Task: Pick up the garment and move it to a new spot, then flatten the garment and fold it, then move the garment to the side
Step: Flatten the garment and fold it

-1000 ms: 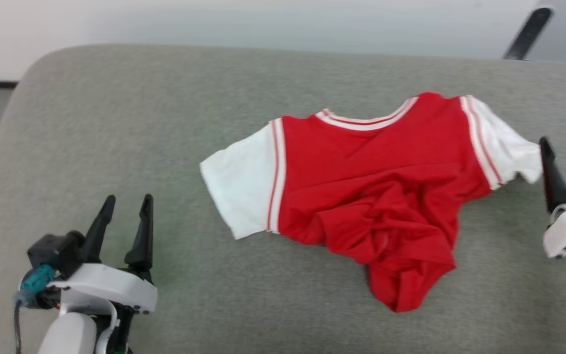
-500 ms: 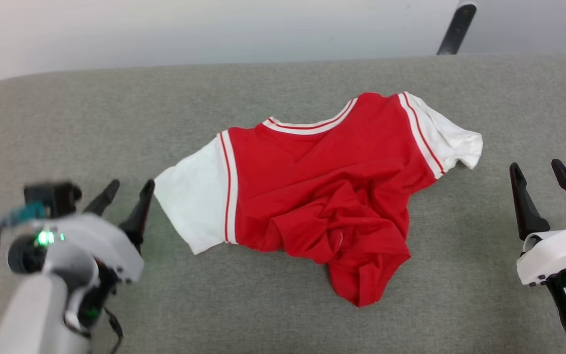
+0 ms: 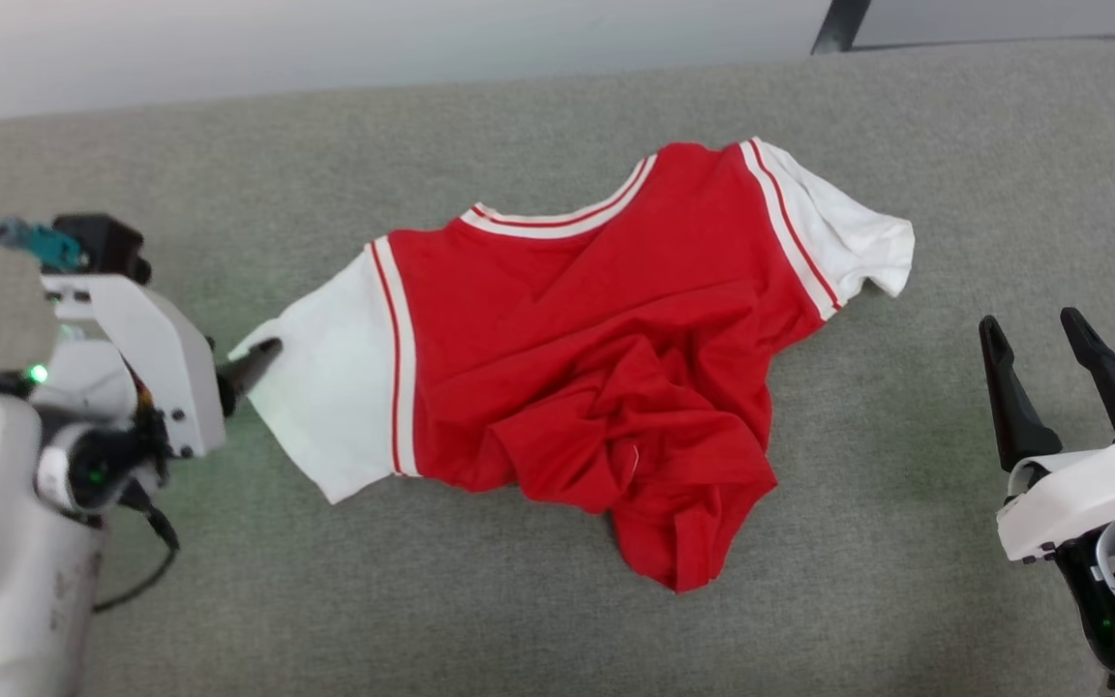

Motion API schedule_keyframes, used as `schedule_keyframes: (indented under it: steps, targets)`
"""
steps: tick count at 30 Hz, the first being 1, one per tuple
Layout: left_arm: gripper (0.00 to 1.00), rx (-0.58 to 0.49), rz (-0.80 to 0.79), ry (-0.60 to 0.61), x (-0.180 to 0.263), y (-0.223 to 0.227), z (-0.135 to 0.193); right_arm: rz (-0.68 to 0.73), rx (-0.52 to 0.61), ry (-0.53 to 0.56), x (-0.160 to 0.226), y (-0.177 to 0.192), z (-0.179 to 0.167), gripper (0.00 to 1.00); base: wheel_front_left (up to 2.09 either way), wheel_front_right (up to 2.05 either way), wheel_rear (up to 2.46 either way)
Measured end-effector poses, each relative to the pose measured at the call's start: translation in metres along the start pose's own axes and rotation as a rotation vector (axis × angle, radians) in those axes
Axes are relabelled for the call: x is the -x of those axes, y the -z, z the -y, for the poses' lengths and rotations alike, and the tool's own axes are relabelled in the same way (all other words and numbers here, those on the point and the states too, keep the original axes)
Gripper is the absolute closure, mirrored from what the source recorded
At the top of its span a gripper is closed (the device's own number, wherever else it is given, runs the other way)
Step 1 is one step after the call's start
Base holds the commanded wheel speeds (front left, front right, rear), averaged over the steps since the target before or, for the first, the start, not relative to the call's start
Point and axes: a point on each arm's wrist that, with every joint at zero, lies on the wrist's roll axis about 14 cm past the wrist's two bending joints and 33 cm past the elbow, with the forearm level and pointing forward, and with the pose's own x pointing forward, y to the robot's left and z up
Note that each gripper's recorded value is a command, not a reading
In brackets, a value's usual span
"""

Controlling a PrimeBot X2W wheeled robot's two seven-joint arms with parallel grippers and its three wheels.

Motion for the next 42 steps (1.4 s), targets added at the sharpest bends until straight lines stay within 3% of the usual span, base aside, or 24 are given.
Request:
schedule_keyframes:
  steps: [11,21,22,23,24,34,42]
  targets:
    - [0.0,-0.024,-0.197,-0.091,-0.033,0.018,-0.03,-0.046,0.0,0.029,-0.005,0.017,0.011,0.0,0.0,0.0,0.0]
    - [0.0,0.1,-0.324,-0.071,-0.05,0.032,-0.021,-0.066,0.011,0.027,-0.015,0.02,0.013,0.0,0.0,0.0,0.0]
    - [0.04,0.112,-0.328,-0.067,-0.051,0.033,-0.02,-0.068,0.011,0.024,-0.016,0.019,0.012,0.0,0.0,0.0,0.0]
    - [0.56,0.122,-0.332,-0.057,-0.052,0.033,-0.017,-0.07,0.01,0.019,-0.018,0.02,0.01,0.0,0.0,0.0,0.0]
    - [1.0,0.13,-0.335,-0.049,-0.052,0.034,-0.015,-0.076,0.007,0.015,-0.019,0.021,0.009,0.0,0.0,0.0,0.0]
    - [1.0,0.101,-0.326,-0.024,-0.056,0.032,-0.009,-0.125,0.014,-0.054,-0.039,0.017,-0.004,0.0,0.0,0.0,0.0]
    - [1.0,0.074,-0.297,-0.01,-0.058,0.027,-0.004,-0.304,0.033,-0.12,-0.078,0.016,-0.007,0.0,0.0,0.0,0.0]
